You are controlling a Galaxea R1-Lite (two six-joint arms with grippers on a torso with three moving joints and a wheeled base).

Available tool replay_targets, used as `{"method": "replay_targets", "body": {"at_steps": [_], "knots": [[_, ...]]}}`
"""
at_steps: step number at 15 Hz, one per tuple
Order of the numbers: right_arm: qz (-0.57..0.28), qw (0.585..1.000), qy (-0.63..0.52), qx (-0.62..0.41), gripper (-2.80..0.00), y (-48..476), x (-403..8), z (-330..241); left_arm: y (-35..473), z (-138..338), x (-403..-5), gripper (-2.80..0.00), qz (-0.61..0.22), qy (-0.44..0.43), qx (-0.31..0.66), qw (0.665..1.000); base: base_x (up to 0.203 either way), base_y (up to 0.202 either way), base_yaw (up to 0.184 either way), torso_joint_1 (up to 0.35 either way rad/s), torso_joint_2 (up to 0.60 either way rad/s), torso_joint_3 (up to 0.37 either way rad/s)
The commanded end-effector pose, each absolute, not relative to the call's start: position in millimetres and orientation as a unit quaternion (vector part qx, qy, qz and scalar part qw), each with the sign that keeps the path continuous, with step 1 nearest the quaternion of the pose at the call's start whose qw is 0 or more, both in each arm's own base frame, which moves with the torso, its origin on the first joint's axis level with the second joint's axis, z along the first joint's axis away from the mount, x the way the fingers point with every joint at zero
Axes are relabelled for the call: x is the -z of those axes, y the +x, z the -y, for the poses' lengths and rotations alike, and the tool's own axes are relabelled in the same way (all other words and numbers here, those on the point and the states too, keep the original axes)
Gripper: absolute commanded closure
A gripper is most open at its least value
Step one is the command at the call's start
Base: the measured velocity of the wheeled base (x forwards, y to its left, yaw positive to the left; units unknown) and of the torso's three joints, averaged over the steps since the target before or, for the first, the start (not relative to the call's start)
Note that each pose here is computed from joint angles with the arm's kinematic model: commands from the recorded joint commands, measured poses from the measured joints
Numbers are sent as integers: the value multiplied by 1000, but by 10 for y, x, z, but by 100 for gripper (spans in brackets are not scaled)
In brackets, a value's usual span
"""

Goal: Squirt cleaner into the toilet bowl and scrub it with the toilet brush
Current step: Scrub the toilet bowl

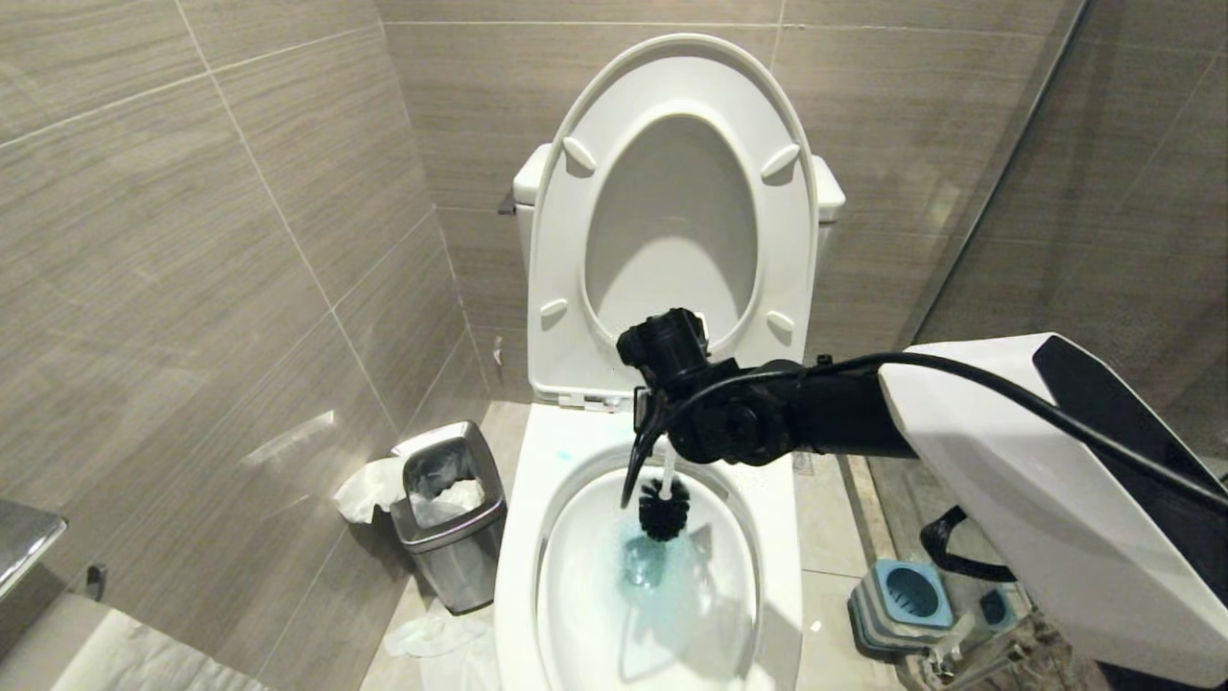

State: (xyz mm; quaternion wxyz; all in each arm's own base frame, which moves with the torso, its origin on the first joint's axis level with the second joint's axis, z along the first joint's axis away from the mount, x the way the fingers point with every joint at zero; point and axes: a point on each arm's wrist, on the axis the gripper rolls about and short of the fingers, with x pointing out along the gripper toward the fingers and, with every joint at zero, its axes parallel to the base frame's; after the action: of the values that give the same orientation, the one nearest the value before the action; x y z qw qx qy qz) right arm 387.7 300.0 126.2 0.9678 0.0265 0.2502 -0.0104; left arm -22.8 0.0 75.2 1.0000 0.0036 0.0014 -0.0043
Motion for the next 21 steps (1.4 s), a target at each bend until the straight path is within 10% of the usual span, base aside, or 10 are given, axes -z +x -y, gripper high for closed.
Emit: {"method": "replay_targets", "body": {"at_steps": [1,21], "knots": [[-250,968,30,21,0,3847,-1359,-2865,-227,1,-752,0,-2,4,5,1000,0,0,0,0,0,0],[-317,942,-16,-106,0,2224,-1253,-3025,-227,0,-753,0,-2,4,4,1000,0,0,0,0,0,0]]}}
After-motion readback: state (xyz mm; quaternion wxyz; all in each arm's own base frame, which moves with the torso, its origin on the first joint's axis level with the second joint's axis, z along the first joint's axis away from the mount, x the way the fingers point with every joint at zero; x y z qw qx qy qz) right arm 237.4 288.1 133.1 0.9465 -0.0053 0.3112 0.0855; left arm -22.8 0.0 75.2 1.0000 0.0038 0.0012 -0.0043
